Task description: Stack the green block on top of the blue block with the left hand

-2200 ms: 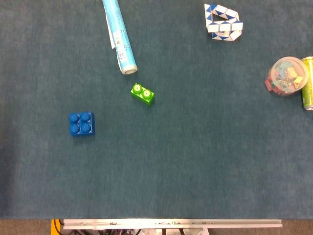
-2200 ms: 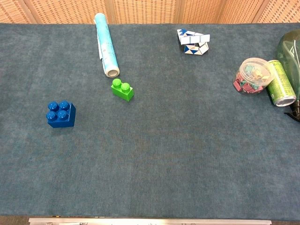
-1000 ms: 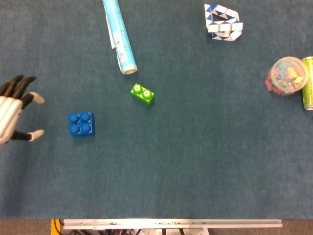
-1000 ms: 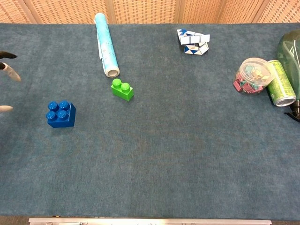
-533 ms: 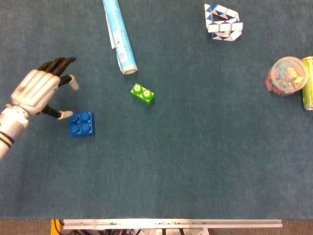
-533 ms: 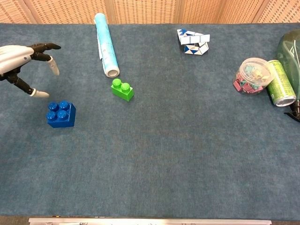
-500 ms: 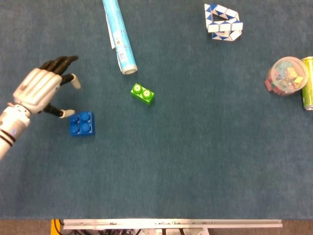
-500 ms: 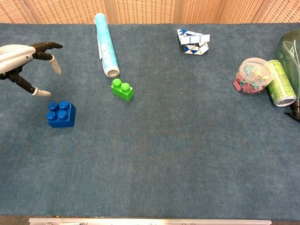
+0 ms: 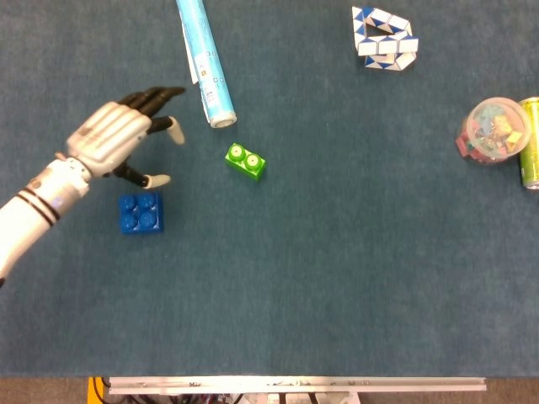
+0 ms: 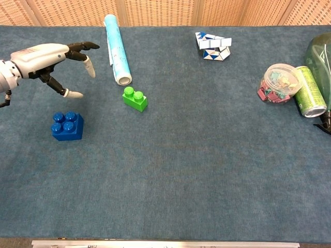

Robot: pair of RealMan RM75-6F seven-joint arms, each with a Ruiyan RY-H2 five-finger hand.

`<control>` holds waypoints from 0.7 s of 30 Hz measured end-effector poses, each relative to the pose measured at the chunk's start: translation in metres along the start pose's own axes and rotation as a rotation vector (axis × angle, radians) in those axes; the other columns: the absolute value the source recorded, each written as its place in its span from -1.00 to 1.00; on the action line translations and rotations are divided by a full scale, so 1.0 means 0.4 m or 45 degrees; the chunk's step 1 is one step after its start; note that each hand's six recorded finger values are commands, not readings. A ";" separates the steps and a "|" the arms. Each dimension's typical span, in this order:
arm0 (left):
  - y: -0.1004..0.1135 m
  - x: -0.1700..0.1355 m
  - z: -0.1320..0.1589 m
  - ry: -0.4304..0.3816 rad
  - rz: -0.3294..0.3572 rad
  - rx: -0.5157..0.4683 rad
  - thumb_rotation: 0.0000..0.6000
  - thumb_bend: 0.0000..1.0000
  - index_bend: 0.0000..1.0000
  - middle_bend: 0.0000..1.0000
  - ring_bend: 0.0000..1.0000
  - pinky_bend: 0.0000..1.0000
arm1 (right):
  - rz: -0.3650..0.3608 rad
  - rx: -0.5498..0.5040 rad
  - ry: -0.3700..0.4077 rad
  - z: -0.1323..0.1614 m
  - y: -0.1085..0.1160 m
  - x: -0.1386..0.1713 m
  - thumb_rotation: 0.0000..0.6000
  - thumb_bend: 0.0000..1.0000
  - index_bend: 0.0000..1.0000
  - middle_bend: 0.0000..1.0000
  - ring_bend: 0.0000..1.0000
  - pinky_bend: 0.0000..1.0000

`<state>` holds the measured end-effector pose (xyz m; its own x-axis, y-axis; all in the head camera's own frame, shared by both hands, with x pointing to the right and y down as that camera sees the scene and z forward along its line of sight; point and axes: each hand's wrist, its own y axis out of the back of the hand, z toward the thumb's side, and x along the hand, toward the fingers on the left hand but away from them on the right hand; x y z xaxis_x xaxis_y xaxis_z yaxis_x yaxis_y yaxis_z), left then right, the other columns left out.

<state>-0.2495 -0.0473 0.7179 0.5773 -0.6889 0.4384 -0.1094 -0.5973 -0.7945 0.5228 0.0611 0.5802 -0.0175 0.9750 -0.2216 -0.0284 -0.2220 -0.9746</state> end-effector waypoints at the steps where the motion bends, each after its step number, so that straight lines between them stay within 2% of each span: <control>1: -0.003 0.009 0.004 -0.010 -0.012 0.007 1.00 -0.65 -0.25 -0.94 -1.00 -0.75 | 0.002 0.002 -0.006 -0.003 -0.001 -0.001 1.00 -0.80 -0.57 -0.48 -0.74 -0.73; 7: -0.021 0.065 0.032 -0.070 -0.058 0.059 1.00 -0.65 -0.29 -0.98 -1.00 -0.75 | 0.007 0.010 -0.036 -0.018 -0.002 -0.006 1.00 -0.80 -0.57 -0.48 -0.74 -0.73; 14: -0.038 0.104 0.046 -0.101 -0.083 0.114 1.00 -0.65 -0.57 -1.00 -1.00 -0.75 | -0.001 0.000 -0.059 -0.033 0.008 -0.006 1.00 -0.80 -0.57 -0.48 -0.74 -0.73; 21: -0.052 0.138 0.060 -0.123 -0.099 0.125 1.00 -0.65 -0.59 -1.00 -1.00 -0.75 | 0.001 -0.012 -0.066 -0.039 0.011 -0.004 1.00 -0.80 -0.57 -0.48 -0.74 -0.73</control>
<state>-0.1959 -0.0631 0.7484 0.6565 -0.5966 0.4616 0.0155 -0.6011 -0.7990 0.5382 0.0586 0.5758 -0.0691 0.9728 -0.2210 -0.0188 -0.2228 -0.9747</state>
